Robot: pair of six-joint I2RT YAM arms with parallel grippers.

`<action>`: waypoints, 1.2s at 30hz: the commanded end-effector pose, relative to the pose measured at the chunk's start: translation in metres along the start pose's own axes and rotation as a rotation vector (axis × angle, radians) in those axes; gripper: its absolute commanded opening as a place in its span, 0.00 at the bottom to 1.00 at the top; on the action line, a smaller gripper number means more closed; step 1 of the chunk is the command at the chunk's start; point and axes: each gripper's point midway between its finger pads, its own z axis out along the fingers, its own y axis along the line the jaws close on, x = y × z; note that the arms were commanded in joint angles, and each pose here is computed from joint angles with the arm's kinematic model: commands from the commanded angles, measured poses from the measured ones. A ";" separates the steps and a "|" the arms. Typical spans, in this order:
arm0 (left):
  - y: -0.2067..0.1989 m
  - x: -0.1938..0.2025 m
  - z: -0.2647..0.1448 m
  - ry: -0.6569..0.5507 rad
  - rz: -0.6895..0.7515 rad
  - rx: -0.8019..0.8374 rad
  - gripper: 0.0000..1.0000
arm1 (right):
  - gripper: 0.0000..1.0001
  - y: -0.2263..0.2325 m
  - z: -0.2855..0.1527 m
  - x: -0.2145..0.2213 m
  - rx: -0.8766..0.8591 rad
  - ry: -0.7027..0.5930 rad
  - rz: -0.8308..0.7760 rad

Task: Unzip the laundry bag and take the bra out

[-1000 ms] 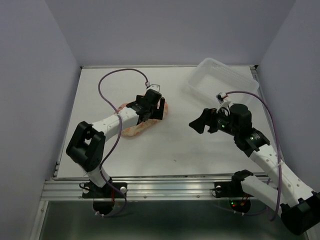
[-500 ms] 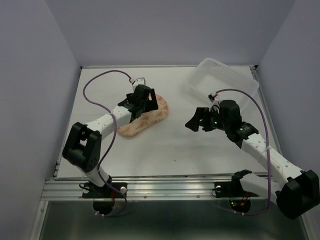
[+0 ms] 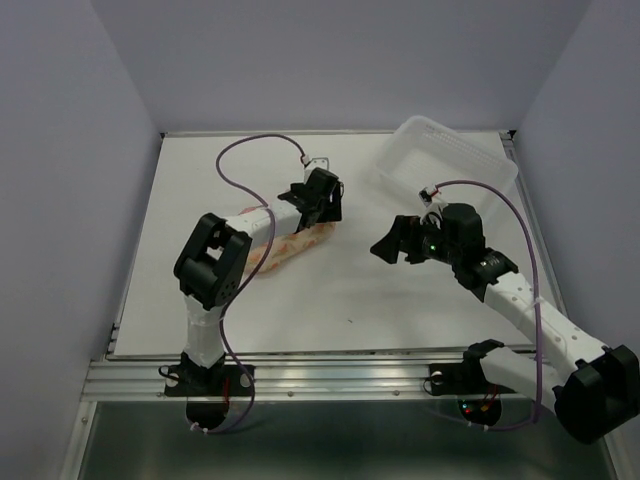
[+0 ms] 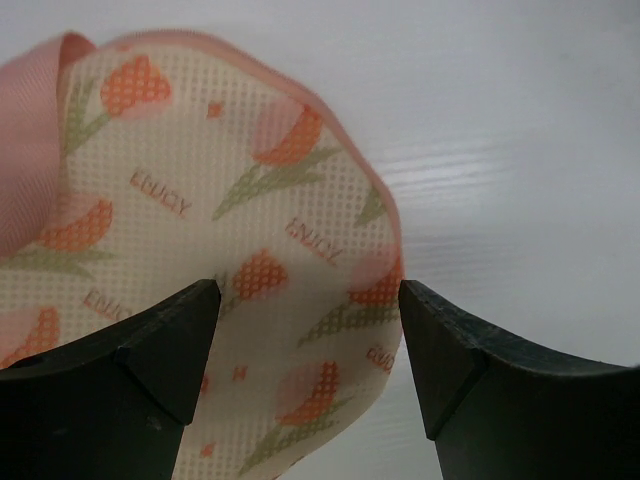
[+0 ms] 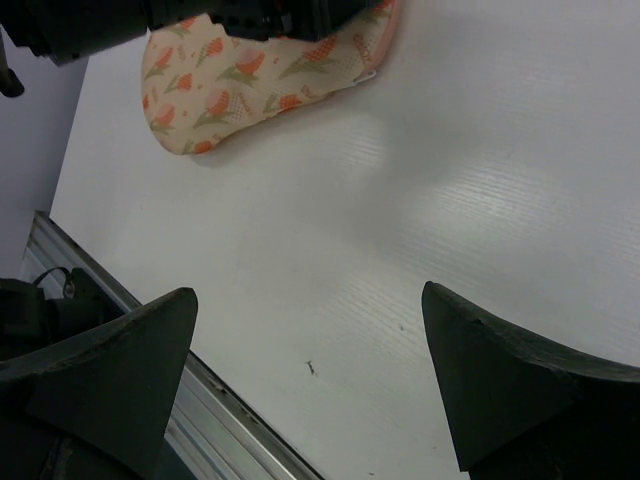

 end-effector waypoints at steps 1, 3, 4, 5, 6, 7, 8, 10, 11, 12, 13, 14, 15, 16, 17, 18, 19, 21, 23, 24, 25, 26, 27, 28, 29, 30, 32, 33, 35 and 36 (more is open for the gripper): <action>0.033 0.030 -0.026 0.020 0.075 -0.103 0.84 | 1.00 0.011 0.003 -0.012 -0.054 -0.057 -0.015; 0.046 0.039 -0.038 0.027 0.087 -0.131 0.84 | 1.00 0.012 0.005 -0.013 -0.068 -0.059 -0.016; 0.056 0.047 -0.042 0.040 0.097 -0.159 0.84 | 1.00 0.012 0.006 -0.012 -0.070 -0.058 -0.014; 0.069 0.063 -0.045 0.068 0.104 -0.193 0.84 | 1.00 0.013 0.007 -0.011 -0.076 -0.053 -0.013; 0.074 0.062 -0.053 0.060 0.097 -0.206 0.84 | 1.00 0.013 0.008 -0.011 -0.078 -0.052 -0.014; 0.082 0.067 -0.059 0.066 0.095 -0.230 0.84 | 1.00 0.013 0.008 -0.011 -0.081 -0.052 -0.013; 0.096 0.074 -0.065 0.065 0.099 -0.275 0.84 | 1.00 0.013 0.008 -0.011 -0.082 -0.050 -0.013; 0.109 0.065 -0.082 0.018 0.063 -0.325 0.84 | 1.00 0.014 0.008 -0.012 -0.085 -0.053 -0.015; 0.109 0.060 -0.087 -0.001 0.051 -0.324 0.84 | 1.00 0.014 0.008 -0.011 -0.087 -0.052 -0.015; 0.105 0.045 -0.098 -0.047 0.027 -0.296 0.87 | 1.00 0.014 0.008 -0.011 -0.090 -0.053 -0.018; 0.102 0.039 -0.103 -0.067 0.014 -0.275 0.89 | 1.00 0.014 0.008 -0.011 -0.090 -0.053 -0.019; 0.098 0.034 -0.108 -0.083 0.002 -0.253 0.90 | 1.00 0.014 0.008 -0.011 -0.092 -0.052 -0.019; 0.093 0.023 -0.116 -0.112 -0.017 -0.223 0.92 | 1.00 0.015 0.007 -0.011 -0.093 -0.055 -0.022; 0.083 0.013 -0.119 -0.126 -0.043 -0.181 0.93 | 1.00 0.014 0.007 -0.010 -0.092 -0.054 -0.023; 0.077 0.005 -0.121 -0.139 -0.062 -0.160 0.93 | 1.00 0.014 0.007 -0.010 -0.090 -0.055 -0.023; 0.072 0.000 -0.122 -0.146 -0.077 -0.148 0.92 | 1.00 0.014 0.007 -0.011 -0.088 -0.058 -0.023; 0.070 -0.001 -0.117 -0.140 -0.083 -0.152 0.91 | 1.00 0.014 0.006 -0.011 -0.087 -0.060 -0.024; 0.063 -0.015 -0.113 -0.154 -0.110 -0.171 0.90 | 1.00 0.015 0.004 -0.012 -0.091 -0.066 -0.024; 0.066 -0.017 -0.099 -0.131 -0.095 -0.239 0.89 | 1.00 0.017 0.002 -0.013 -0.095 -0.073 -0.026; 0.071 -0.004 -0.088 -0.086 -0.077 -0.289 0.87 | 1.00 0.017 0.002 -0.013 -0.095 -0.073 -0.026; 0.073 -0.003 -0.084 -0.080 -0.076 -0.311 0.85 | 1.00 0.017 0.001 -0.013 -0.095 -0.075 -0.028; 0.073 -0.006 -0.081 -0.084 -0.076 -0.325 0.85 | 1.00 0.018 -0.001 -0.014 -0.095 -0.078 -0.030; 0.075 0.000 -0.076 -0.068 -0.071 -0.338 0.83 | 1.00 0.018 -0.002 -0.013 -0.096 -0.079 -0.033; 0.075 0.001 -0.074 -0.065 -0.071 -0.343 0.82 | 1.00 0.018 -0.003 -0.013 -0.094 -0.080 -0.036; 0.076 0.004 -0.073 -0.060 -0.068 -0.346 0.82 | 1.00 0.019 -0.004 -0.012 -0.097 -0.082 -0.038; 0.078 0.005 -0.071 -0.056 -0.068 -0.353 0.81 | 1.00 0.019 -0.005 -0.013 -0.096 -0.086 -0.039; 0.084 0.010 -0.067 -0.043 -0.061 -0.380 0.81 | 1.00 0.017 -0.005 -0.010 -0.093 -0.081 -0.042; 0.089 0.012 -0.065 -0.035 -0.058 -0.398 0.80 | 1.00 0.017 -0.005 -0.010 -0.093 -0.081 -0.043; 0.095 0.015 -0.062 -0.025 -0.058 -0.414 0.80 | 1.00 0.015 -0.004 -0.007 -0.091 -0.075 -0.045; 0.098 0.016 -0.060 -0.020 -0.060 -0.417 0.79 | 1.00 0.014 -0.003 -0.006 -0.089 -0.071 -0.045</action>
